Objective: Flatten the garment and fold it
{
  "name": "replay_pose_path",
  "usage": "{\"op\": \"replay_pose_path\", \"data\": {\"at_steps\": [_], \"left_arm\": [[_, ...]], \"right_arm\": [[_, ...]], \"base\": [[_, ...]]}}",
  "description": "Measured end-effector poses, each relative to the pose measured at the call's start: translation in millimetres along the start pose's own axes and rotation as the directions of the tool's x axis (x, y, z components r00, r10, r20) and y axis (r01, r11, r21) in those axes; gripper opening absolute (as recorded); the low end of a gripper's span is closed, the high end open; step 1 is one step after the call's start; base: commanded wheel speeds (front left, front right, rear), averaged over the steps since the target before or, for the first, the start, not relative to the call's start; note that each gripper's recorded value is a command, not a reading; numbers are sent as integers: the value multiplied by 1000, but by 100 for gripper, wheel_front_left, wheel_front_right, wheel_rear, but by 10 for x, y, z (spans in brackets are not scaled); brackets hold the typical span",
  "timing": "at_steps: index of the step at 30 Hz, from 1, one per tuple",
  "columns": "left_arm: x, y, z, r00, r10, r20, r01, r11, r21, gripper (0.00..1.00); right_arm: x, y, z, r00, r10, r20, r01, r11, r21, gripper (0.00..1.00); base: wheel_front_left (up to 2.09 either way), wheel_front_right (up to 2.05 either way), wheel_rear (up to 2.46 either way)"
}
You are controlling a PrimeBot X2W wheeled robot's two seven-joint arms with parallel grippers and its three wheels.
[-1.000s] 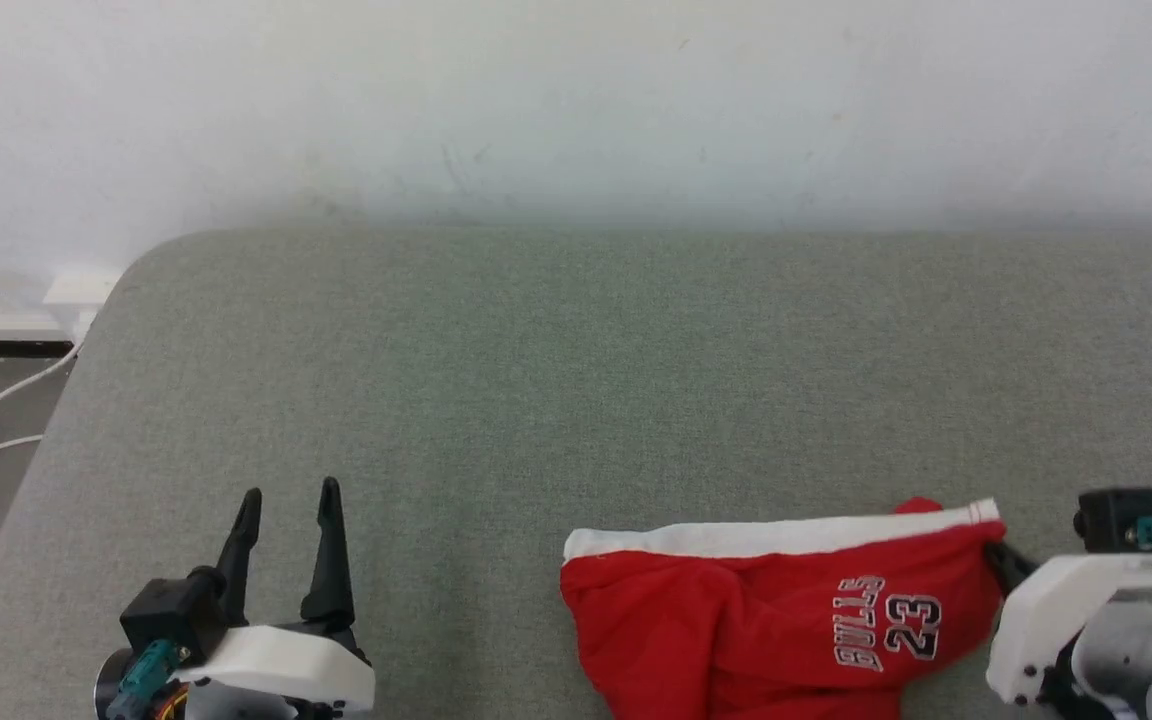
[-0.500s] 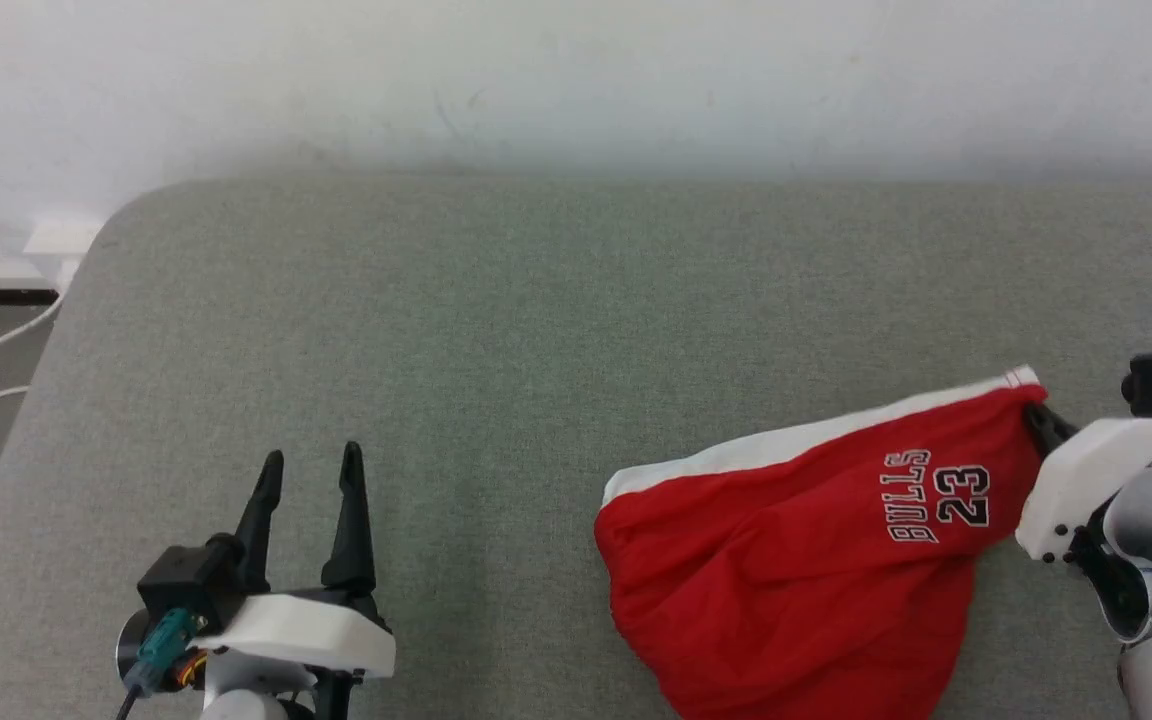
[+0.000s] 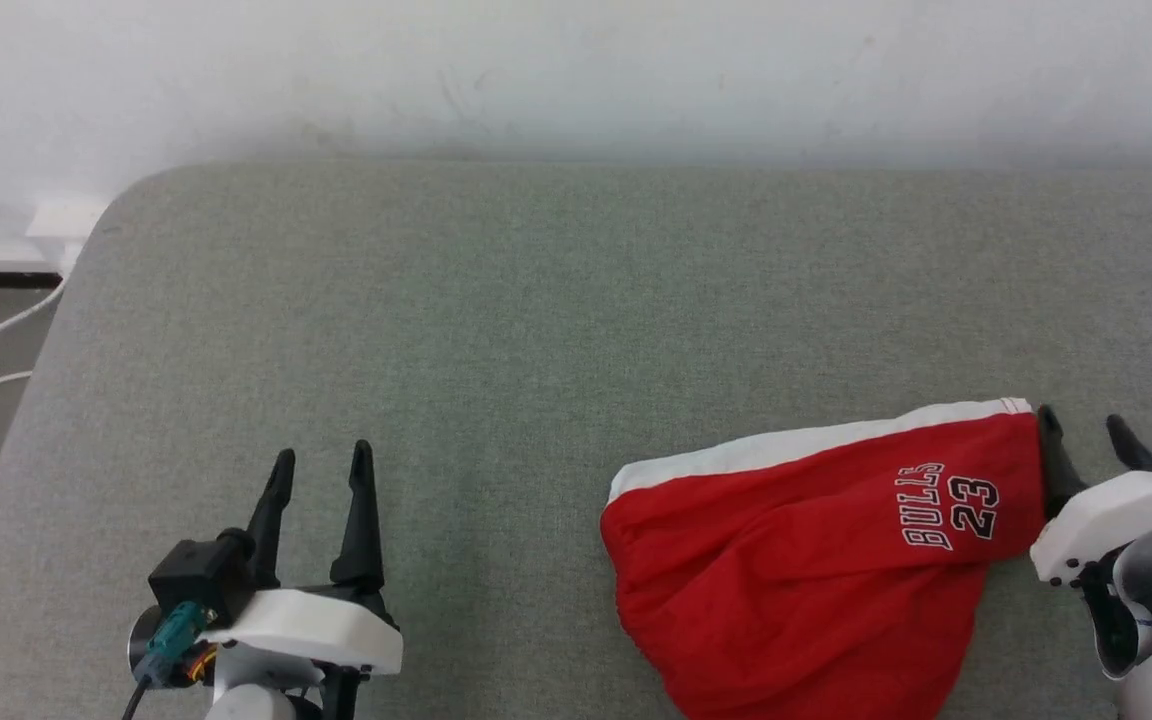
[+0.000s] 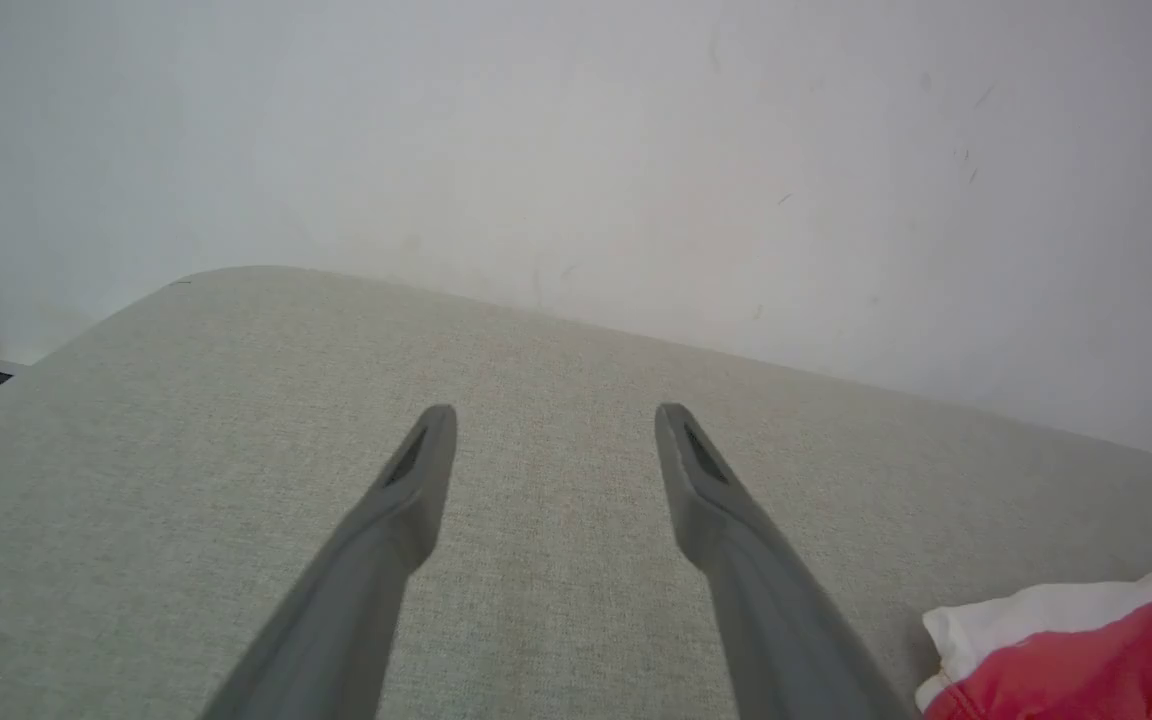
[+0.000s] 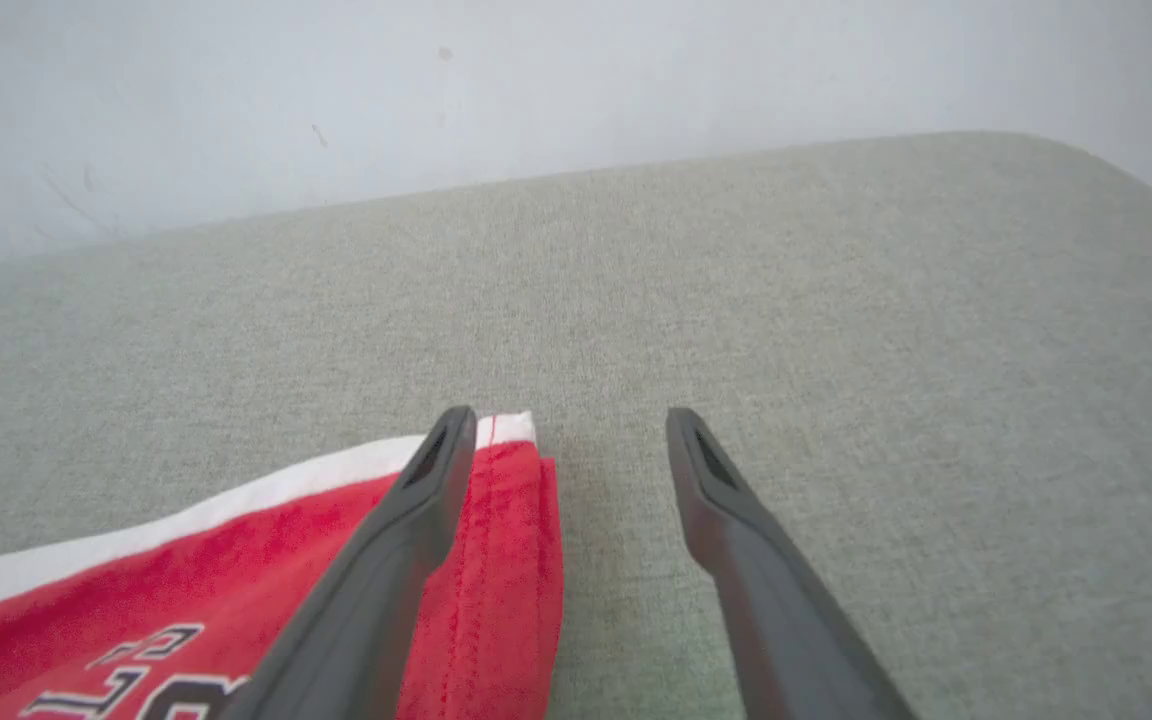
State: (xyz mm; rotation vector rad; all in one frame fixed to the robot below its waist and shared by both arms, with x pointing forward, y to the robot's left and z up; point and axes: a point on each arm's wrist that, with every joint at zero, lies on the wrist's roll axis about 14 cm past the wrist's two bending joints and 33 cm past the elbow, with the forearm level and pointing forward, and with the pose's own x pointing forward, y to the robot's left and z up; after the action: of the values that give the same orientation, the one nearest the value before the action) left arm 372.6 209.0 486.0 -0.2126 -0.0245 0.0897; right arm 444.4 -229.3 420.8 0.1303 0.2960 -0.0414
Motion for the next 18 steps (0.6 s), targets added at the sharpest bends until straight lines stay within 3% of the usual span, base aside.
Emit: {"op": "replay_pose_path", "data": {"at_steps": [10,18], "left_arm": [[-87,-69,82,1000,-19,22,19,1000,-1,100],[-50,-225,90,999,-50,-8,50,999,8,100]], "right_arm": [[-365,369,505,960,113,256,-96,992,-79,100],[-793,625,524,938,179,298,-157,983,-97,100]], "base": [[0,0,0],[0,0,0]]}}
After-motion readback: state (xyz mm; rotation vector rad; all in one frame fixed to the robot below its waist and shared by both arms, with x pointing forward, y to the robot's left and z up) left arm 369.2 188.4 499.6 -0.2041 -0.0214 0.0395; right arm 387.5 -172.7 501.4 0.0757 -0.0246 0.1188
